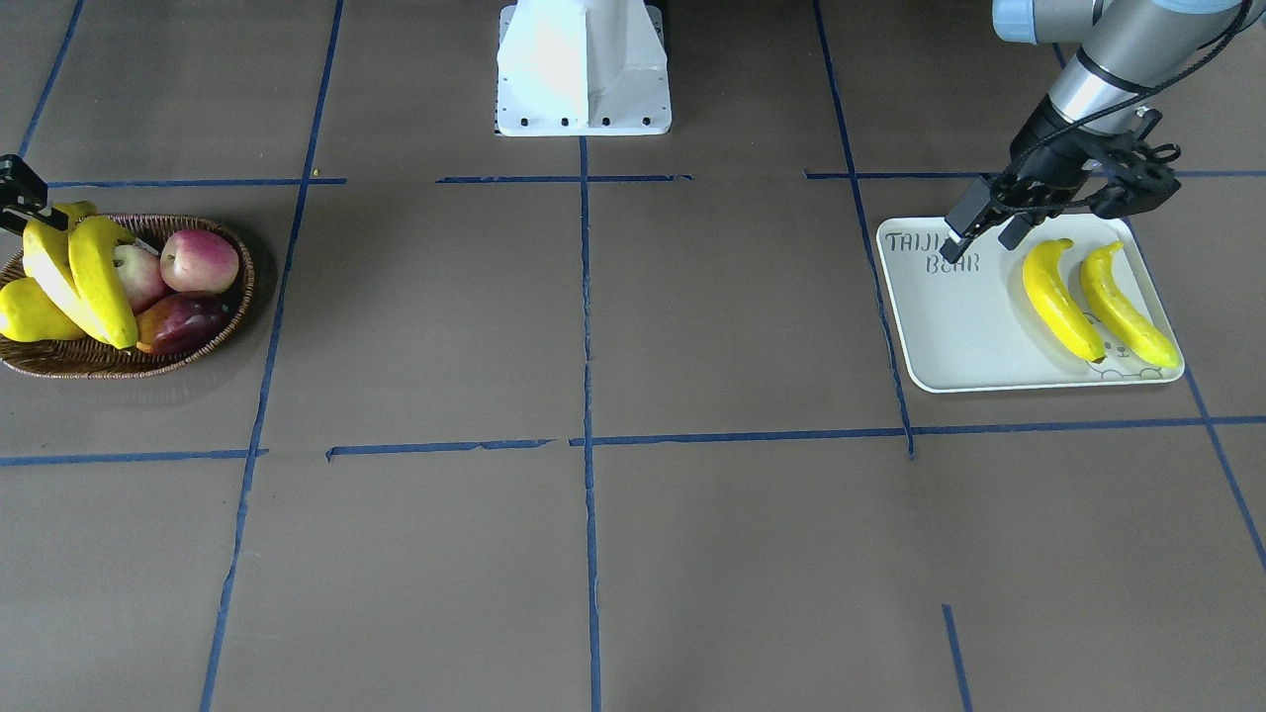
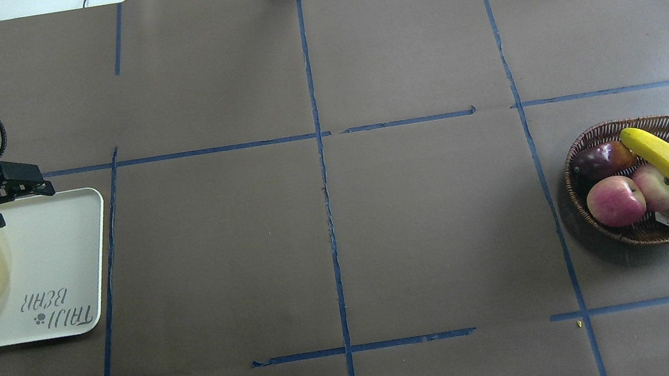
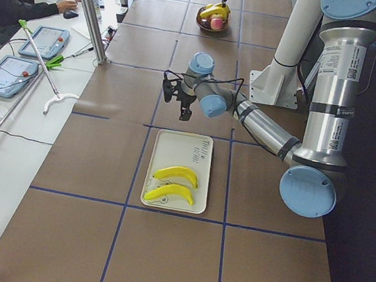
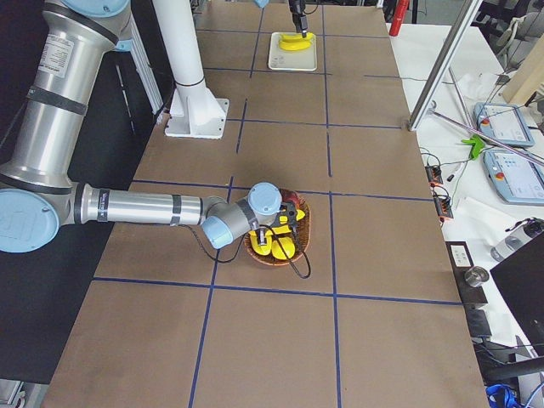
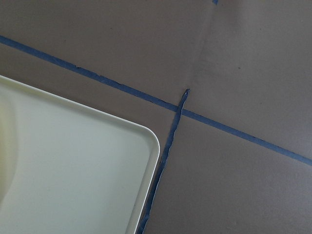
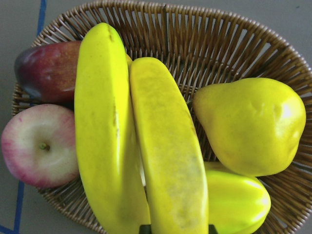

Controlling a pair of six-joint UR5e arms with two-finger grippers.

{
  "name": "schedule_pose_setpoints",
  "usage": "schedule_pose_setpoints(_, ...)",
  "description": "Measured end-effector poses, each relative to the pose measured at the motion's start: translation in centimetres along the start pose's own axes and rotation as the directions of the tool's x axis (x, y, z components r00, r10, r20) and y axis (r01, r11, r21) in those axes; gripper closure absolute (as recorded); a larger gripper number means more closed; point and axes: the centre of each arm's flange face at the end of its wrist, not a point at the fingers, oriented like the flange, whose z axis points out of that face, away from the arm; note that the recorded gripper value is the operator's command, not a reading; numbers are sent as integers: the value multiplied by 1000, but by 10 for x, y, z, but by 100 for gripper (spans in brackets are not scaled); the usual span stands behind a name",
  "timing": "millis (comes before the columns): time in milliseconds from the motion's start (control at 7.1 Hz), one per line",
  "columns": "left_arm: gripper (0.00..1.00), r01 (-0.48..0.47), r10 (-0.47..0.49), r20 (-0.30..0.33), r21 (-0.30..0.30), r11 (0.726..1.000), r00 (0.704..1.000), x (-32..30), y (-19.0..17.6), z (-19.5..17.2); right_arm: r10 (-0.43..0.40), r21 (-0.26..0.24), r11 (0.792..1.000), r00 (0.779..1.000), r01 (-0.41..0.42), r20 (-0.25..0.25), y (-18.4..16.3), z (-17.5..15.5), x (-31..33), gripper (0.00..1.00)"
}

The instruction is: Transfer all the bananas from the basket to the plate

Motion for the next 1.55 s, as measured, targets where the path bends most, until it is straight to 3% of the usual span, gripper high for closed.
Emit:
schedule_pose_setpoints(141, 1, 1, -1, 1, -1, 1000, 1000, 0, 0, 1, -8, 26, 1000, 1000, 8, 2, 0, -9, -2, 100)
schedule_pose_setpoints(422, 1, -1, 1, -2, -2, 1000, 1000, 2, 0, 1, 18, 129, 992, 1000, -17, -5, -4, -49, 6, 100)
schedule_pose_setpoints(845, 1, -7, 7, -11, -2, 1000, 1000, 6, 0, -1, 12, 279, 960, 1000, -12, 2, -29, -109, -17, 100)
schedule_pose_setpoints(985, 1, -13, 13, -22, 0, 1000, 1000, 13, 0, -3, 31, 320, 946, 998, -45, 46, -59, -129, -47, 100)
schedule_pose_setpoints(1126, 1, -8, 8, -43, 2, 1000, 999, 27, -1, -5, 67, 328, 939, 989, -107, 130, -105, -142, -99, 99)
schedule_pose_setpoints(1267, 1, 19, -19, -73, -2, 1000, 997, 48, 1, -7, 108, 297, 940, 972, -168, 206, -150, -133, -168, 99)
schedule_pose_setpoints(1548, 1, 117, -123, -165, -42, 992, 979, 110, 16, -15, 152, 278, 933, 949, -230, 275, -190, -82, -296, 99)
